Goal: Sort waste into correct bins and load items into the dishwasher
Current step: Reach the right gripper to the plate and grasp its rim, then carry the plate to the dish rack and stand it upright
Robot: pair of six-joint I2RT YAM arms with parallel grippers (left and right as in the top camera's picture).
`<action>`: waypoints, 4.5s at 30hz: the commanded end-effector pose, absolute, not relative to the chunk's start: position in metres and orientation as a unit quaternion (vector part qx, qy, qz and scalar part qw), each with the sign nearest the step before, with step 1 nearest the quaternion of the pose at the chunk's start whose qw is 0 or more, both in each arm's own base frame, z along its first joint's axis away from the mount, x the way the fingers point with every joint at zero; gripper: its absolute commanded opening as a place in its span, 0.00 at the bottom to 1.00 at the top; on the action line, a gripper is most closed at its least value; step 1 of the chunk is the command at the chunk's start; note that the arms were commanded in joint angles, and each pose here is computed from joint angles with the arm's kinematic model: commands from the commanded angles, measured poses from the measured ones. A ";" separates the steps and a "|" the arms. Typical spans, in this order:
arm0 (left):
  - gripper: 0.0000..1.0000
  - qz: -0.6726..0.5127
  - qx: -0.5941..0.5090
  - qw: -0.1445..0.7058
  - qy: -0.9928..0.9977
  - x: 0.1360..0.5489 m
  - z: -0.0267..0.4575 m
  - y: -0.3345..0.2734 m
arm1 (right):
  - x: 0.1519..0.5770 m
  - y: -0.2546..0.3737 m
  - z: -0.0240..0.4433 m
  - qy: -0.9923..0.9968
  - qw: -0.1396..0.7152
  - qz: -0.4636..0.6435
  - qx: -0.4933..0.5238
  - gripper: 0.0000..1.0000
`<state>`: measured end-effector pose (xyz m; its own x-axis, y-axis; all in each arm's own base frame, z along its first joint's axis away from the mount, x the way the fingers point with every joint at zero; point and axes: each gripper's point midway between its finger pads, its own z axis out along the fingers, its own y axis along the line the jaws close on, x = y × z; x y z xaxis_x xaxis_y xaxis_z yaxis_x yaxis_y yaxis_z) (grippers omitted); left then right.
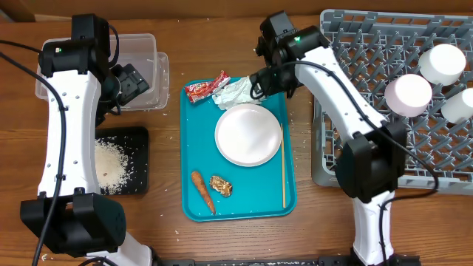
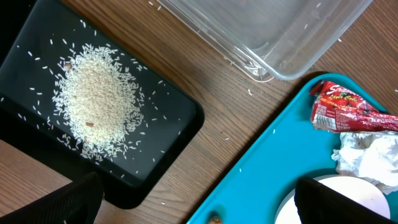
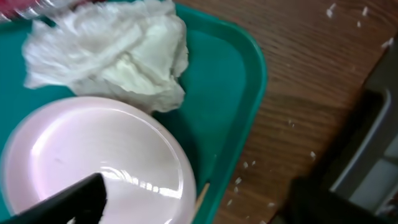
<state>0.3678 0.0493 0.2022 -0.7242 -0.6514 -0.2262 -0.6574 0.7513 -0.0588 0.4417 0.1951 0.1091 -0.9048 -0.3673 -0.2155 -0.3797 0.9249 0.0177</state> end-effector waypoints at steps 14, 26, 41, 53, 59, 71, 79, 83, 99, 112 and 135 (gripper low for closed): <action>1.00 0.009 -0.356 0.118 0.927 0.370 0.203 0.048 | 0.415 0.216 0.041 0.958 -0.006 0.102 -0.268 0.75; 1.00 0.009 -0.356 0.118 0.927 0.370 0.203 0.048 | 0.409 0.213 0.008 0.958 -0.013 0.100 -0.268 0.57; 1.00 0.009 -0.356 0.118 0.927 0.370 0.203 0.048 | 0.403 0.209 0.008 0.959 -0.027 0.094 -0.267 0.04; 1.00 0.009 -0.356 0.118 0.927 0.370 0.203 0.048 | 0.376 0.198 0.101 0.925 -0.070 0.102 -0.360 0.04; 1.00 0.009 -0.356 0.118 0.927 0.370 0.203 0.048 | 0.416 0.186 0.152 0.948 0.028 0.101 -0.301 0.04; 1.00 0.009 -0.356 0.118 0.927 0.370 0.203 0.048 | 0.512 -0.027 0.243 0.945 0.252 -0.137 0.154 0.04; 1.00 0.009 -0.356 0.118 0.927 0.370 0.203 0.048 | 0.513 -0.129 0.260 0.880 0.294 -0.247 0.281 0.04; 1.00 0.009 -0.356 0.118 0.927 0.370 0.203 0.048 | 0.511 -0.153 0.267 0.848 0.303 -0.314 0.299 0.04; 1.00 0.009 -0.356 0.118 0.927 0.370 0.203 0.048 | 0.508 -0.159 0.227 0.846 0.266 -0.352 0.298 0.04; 1.00 0.009 -0.356 0.118 0.927 0.370 0.203 0.048 | 0.521 -0.116 0.228 0.861 0.283 -0.327 0.266 0.43; 1.00 0.009 -0.356 0.118 0.927 0.370 0.203 0.048 | 0.478 0.126 0.270 0.953 0.200 0.224 0.041 1.00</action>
